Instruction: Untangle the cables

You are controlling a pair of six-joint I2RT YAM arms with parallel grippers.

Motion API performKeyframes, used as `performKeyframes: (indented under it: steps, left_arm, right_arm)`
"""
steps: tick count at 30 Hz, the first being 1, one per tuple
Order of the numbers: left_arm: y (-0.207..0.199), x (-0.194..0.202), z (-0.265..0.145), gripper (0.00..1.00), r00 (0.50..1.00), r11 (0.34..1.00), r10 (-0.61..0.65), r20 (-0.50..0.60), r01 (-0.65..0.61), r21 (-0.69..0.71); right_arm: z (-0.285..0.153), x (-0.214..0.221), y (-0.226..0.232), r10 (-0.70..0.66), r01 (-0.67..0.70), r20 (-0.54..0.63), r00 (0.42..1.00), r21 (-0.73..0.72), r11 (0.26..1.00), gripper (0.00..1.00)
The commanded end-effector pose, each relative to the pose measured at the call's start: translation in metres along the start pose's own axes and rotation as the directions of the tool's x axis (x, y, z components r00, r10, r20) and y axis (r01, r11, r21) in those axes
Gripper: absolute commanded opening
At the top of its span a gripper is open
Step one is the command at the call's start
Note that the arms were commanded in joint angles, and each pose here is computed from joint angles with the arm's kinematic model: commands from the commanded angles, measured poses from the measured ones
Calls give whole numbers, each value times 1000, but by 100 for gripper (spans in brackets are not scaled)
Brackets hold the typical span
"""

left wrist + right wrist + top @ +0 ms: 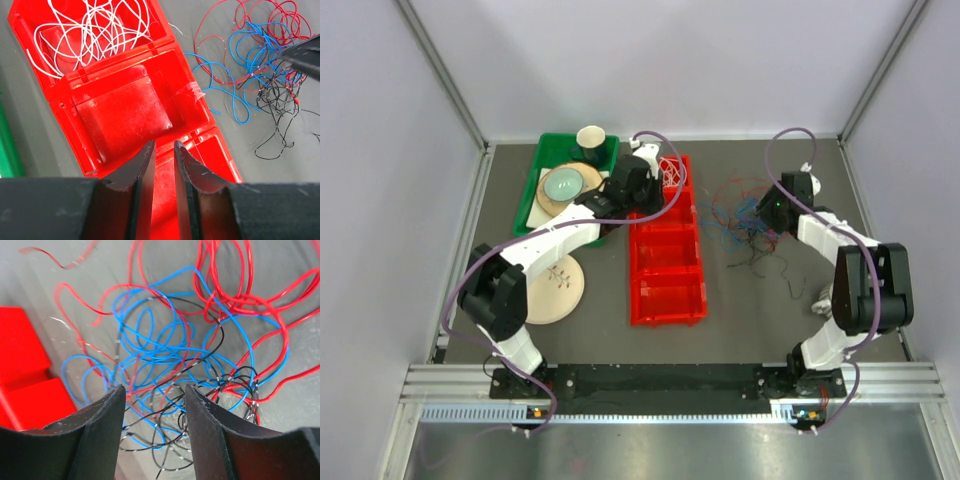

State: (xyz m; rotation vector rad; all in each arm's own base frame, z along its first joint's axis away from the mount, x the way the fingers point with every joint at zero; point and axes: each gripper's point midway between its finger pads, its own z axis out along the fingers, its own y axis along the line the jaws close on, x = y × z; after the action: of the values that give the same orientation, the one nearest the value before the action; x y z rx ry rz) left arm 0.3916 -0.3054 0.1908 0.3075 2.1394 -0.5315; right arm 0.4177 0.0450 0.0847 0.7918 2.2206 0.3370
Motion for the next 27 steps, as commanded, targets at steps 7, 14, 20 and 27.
performKeyframes:
  steps: [7, 14, 20, 27]
  left_arm:
    - [-8, -24, -6, 27, 998, 1000, 7, 65, -8, 17]
    - [-7, -25, -4, 27, 998, 1000, 11, 67, -12, 8]
    - [-6, -26, -1, 27, 998, 1000, 13, 68, -13, 0]
    - [-6, -33, -4, 27, 996, 1000, 18, 87, -17, -5]
  right_arm:
    - [8, -26, 24, 12, -10, 41, 999, -56, 998, 6]
    - [-76, -97, 74, 19, 34, 254, 967, -200, 979, 0]
    - [-208, -181, 144, 60, 148, 480, 875, -383, 912, 0]
    - [-319, -223, 180, 121, 253, 616, 778, -484, 837, 0]
